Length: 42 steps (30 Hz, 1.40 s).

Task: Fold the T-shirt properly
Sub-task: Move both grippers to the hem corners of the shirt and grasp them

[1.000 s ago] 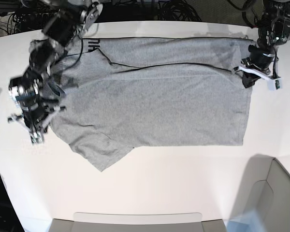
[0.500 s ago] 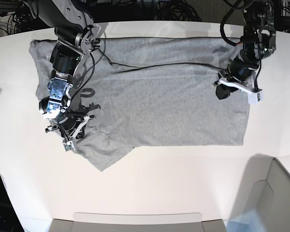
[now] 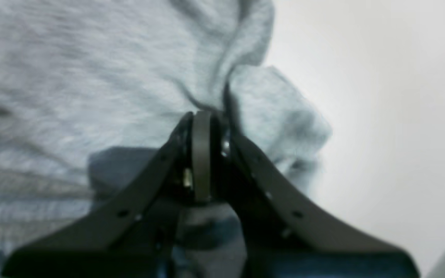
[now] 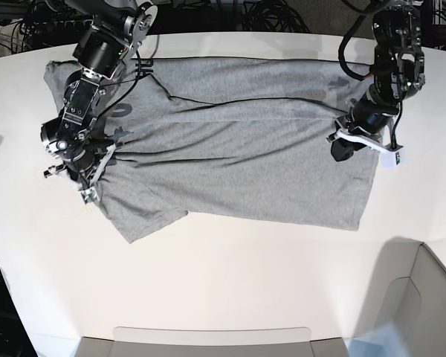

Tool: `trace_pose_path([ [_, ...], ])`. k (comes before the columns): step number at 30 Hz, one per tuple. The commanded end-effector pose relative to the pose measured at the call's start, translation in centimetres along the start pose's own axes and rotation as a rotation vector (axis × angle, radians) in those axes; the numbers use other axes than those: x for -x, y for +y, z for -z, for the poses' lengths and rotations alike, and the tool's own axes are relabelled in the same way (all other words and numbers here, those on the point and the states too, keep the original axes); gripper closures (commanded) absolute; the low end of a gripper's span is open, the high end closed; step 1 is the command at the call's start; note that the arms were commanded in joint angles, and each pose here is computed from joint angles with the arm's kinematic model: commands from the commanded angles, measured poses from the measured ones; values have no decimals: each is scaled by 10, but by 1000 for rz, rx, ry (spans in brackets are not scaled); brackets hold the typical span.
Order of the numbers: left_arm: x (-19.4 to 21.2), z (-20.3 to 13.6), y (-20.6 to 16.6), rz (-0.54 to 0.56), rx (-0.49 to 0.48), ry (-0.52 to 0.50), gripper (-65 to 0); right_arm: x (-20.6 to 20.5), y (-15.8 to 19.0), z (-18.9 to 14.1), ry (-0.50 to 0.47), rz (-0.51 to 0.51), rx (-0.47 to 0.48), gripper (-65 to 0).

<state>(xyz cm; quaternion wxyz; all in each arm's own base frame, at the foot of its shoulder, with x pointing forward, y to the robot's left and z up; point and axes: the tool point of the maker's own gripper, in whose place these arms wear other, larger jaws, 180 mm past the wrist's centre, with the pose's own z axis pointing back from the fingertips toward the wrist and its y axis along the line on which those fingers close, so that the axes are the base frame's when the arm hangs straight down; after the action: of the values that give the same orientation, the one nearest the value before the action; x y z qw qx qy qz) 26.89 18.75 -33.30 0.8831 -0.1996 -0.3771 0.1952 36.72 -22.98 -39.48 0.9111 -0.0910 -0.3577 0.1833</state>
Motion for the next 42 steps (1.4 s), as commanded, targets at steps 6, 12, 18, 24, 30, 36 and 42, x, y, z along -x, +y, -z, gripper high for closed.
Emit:
trace_pose_path([
  [6, -11, -3, -3, 15, 12, -33, 0, -116, -39, -12, -241, 8, 59, -195],
  [12, -10, -3, -3, 15, 11, -31, 0, -140, -31, 19, -215, 4, -52, -255],
  [18, -10, -3, -3, 15, 11, -31, 0, -140, -32, 42, -181, 75, -166, -255],
  [24, -10, -3, -3, 13, 11, -31, 0, -123, -43, 50, -202, 176, -227, -254],
  [30, -10, -3, -3, 12, 12, -31, 0, -85, -36, 70, -170, 281, -259, -254],
  [36, -10, -3, -3, 12, 12, -31, 0, -54, -10, 83, -119, 353, -323, -254],
  [42, -10, -2, -4, 12, 13, -33, 0, -53, 28, 88, -60, 269, -400, -254],
])
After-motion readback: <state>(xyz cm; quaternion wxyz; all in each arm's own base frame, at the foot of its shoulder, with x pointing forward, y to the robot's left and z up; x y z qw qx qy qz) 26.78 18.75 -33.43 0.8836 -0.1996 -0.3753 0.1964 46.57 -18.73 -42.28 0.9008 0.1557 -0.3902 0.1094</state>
